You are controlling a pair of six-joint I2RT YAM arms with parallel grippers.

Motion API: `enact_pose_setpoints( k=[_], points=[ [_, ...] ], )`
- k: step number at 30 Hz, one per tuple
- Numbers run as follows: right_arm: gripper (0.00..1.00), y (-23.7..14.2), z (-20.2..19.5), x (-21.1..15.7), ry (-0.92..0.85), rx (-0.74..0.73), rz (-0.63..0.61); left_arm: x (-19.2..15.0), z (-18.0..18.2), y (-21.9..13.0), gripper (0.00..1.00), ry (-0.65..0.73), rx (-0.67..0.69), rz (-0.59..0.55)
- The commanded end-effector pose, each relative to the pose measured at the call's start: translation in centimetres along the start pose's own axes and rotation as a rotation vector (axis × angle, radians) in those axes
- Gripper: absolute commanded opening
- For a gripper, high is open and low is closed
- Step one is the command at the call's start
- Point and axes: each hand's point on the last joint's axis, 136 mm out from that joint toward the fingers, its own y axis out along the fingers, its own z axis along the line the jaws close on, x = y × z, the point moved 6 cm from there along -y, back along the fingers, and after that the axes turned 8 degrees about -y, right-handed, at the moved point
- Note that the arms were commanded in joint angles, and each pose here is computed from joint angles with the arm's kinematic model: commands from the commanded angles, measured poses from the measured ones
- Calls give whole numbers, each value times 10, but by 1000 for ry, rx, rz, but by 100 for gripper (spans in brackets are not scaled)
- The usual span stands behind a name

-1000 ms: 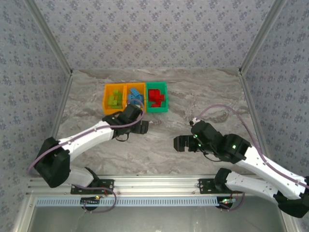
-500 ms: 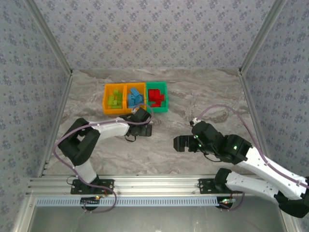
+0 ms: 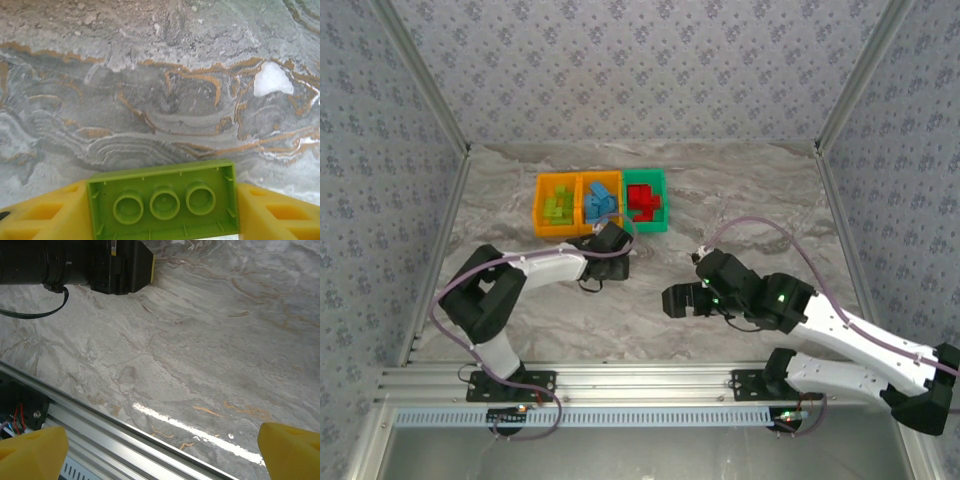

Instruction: Sort the legos into containers by color

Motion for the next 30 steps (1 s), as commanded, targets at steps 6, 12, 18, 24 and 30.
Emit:
enact_pose_setpoints(
  k=[6, 12, 18, 24, 30],
  points=[
    [100, -11, 7, 14, -20, 15, -59, 56, 26, -73, 57, -79, -52, -198],
    [100, -11, 3, 9, -4, 6, -60, 135, 71, -93, 59, -201, 26, -338],
    [100, -18, 0, 5, 8, 7, -62, 207, 102, -60, 63, -309, 49, -334],
    [100, -28, -11, -5, 36, -14, -75, 239, 108, -40, 70, -289, 75, -293],
    [100, -29, -14, -7, 47, -12, -95, 232, 103, -59, 85, -294, 11, -317]
  ],
)
